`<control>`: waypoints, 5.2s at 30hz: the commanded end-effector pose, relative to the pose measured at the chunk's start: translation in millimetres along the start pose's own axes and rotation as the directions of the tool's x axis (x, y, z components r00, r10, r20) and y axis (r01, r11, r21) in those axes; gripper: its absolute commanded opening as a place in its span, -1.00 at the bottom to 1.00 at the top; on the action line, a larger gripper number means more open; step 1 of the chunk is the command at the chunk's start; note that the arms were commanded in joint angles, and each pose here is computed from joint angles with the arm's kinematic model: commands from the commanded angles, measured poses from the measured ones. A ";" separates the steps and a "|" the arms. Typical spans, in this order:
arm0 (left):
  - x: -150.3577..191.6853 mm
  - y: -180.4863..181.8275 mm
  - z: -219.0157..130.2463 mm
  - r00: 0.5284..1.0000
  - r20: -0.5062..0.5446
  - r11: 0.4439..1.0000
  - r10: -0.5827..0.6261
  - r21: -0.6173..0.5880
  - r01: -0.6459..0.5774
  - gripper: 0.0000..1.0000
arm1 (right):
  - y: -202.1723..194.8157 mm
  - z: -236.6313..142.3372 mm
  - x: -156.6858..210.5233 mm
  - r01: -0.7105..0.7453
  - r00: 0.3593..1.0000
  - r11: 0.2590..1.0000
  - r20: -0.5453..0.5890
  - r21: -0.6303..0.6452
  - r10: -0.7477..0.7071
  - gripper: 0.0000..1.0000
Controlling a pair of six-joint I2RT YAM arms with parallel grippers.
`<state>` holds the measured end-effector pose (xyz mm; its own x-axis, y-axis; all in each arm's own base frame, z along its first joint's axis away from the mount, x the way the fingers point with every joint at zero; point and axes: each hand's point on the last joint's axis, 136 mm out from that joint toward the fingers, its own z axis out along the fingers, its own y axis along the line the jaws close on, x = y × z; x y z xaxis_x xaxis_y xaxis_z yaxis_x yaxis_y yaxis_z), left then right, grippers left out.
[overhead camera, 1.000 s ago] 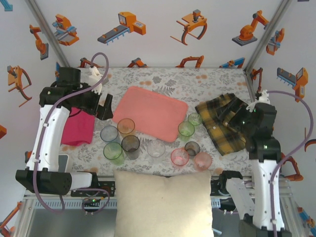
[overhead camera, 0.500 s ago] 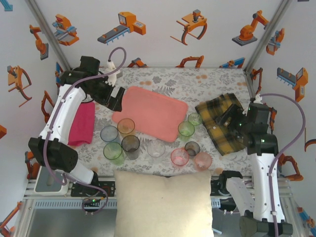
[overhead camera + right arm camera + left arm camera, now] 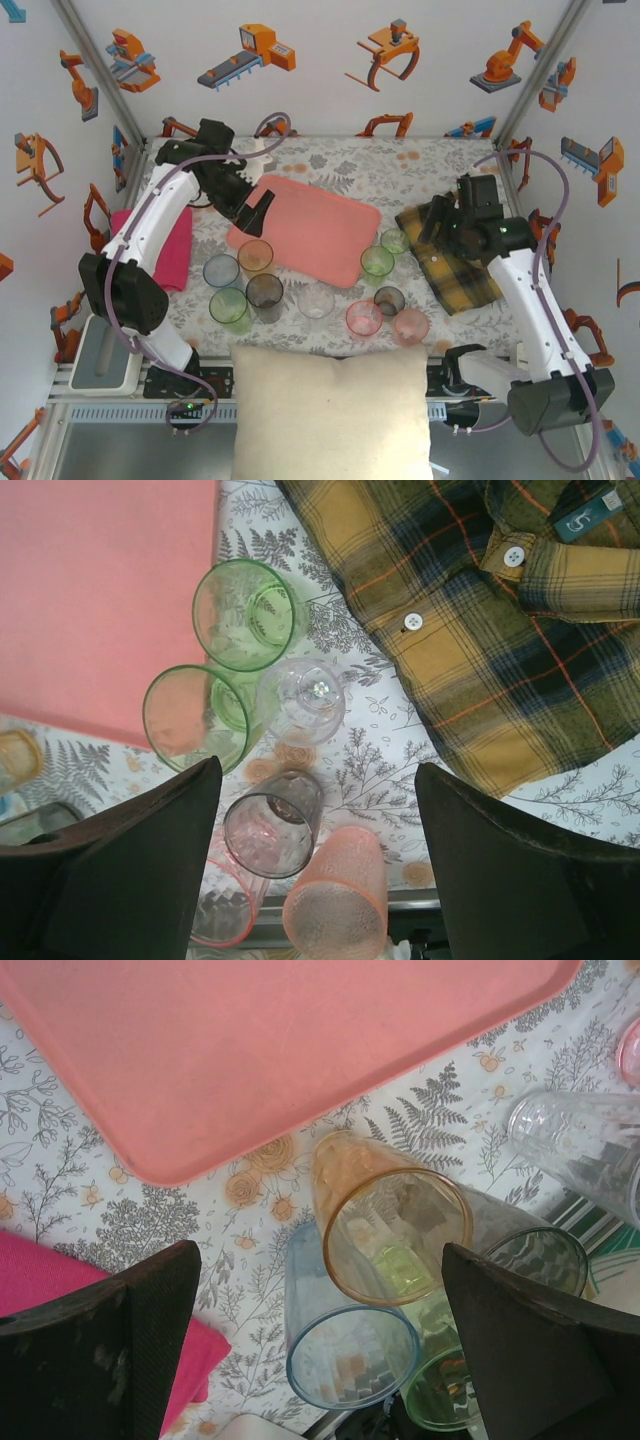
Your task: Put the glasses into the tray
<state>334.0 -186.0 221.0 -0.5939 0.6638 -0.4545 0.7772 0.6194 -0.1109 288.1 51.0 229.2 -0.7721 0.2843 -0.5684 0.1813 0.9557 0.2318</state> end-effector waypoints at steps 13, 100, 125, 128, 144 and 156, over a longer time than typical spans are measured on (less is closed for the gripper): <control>24.9 -15.9 25.5 0.992 -0.118 0.998 0.055 0.029 -0.052 0.61 | 2.6 -4.9 -7.6 0.022 0.994 1.000 0.111 0.003 -0.022 0.41; -64.6 37.9 -18.0 0.980 0.123 0.942 0.157 -0.315 -0.111 -0.93 | -5.1 -12.7 2.6 -0.087 0.984 0.996 0.155 -0.027 0.090 0.35; -138.9 152.7 52.5 0.977 0.213 0.937 -0.012 -0.339 0.085 -0.95 | -8.5 -19.8 8.1 -0.099 0.986 0.995 0.136 -0.006 0.099 0.33; -136.8 158.6 60.0 0.978 0.206 0.938 -0.030 -0.333 0.099 -0.95 | -7.7 -18.5 8.0 -0.096 0.986 0.995 0.133 -0.006 0.096 0.33; -124.3 170.2 83.9 0.983 0.168 0.945 -0.071 -0.305 0.120 -0.93 | -6.2 -14.1 10.1 -0.096 0.987 0.995 0.126 -0.008 0.096 0.33; -124.9 173.4 89.1 0.984 0.165 0.946 -0.071 -0.303 0.119 -0.76 | -7.4 -17.6 11.4 -0.099 0.987 0.995 0.129 -0.007 0.099 0.33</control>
<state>560.5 -198.4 178.4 -0.5989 0.5527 -0.5795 0.6018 0.7881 0.1297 269.3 47.7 223.8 -0.6889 0.3700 -0.6233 0.2425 0.9280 0.2829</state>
